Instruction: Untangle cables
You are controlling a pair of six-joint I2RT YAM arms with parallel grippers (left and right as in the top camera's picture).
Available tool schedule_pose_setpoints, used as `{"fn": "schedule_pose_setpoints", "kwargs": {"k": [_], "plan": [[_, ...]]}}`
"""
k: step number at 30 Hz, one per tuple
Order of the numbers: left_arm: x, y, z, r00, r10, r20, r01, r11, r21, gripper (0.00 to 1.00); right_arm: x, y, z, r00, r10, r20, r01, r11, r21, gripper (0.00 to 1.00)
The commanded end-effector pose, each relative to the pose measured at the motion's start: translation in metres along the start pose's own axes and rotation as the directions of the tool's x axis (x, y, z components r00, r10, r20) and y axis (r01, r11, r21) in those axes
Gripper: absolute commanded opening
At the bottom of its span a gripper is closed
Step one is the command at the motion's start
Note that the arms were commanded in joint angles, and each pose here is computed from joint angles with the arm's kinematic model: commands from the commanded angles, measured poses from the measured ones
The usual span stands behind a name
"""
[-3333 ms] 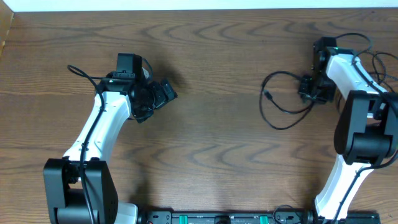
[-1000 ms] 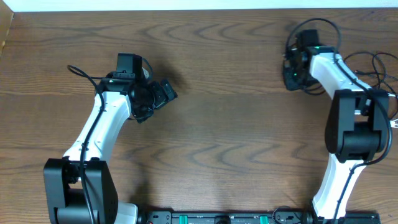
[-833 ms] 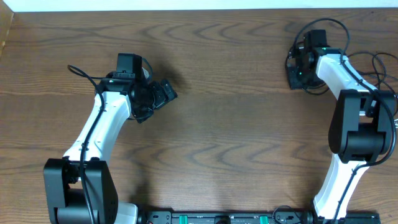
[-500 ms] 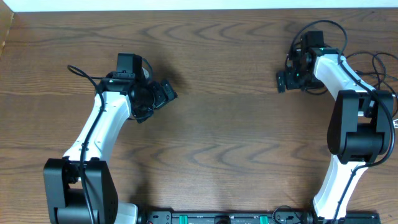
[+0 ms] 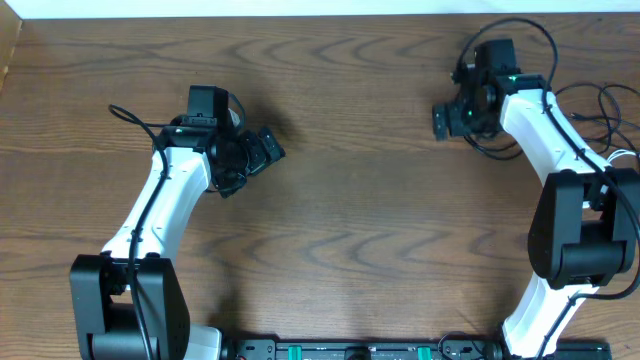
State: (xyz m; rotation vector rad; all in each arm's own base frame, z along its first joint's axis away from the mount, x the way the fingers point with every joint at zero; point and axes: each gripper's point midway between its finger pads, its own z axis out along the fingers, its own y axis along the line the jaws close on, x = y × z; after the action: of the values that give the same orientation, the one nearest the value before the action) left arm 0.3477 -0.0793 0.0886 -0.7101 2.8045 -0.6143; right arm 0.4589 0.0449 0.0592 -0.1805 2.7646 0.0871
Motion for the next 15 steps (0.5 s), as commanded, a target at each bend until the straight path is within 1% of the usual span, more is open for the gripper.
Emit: {"fn": "schedule_pose_setpoints", "kwargs": {"k": [1, 15], "plan": [[-0.0071, -0.0042, -0.0057, 0.999, 0.019, 0.026, -0.019, 1.0, 0.005, 1.0, -0.0119, 0.0007, -0.0034, 0.999, 0.01, 0.05, -0.009, 1.0, -0.004, 0.99], [-0.0071, -0.0042, -0.0057, 0.999, 0.019, 0.026, -0.019, 1.0, 0.005, 1.0, -0.0135, 0.0006, -0.0034, 0.998, 0.009, 0.057, -0.009, 1.0, -0.004, 0.99]]}}
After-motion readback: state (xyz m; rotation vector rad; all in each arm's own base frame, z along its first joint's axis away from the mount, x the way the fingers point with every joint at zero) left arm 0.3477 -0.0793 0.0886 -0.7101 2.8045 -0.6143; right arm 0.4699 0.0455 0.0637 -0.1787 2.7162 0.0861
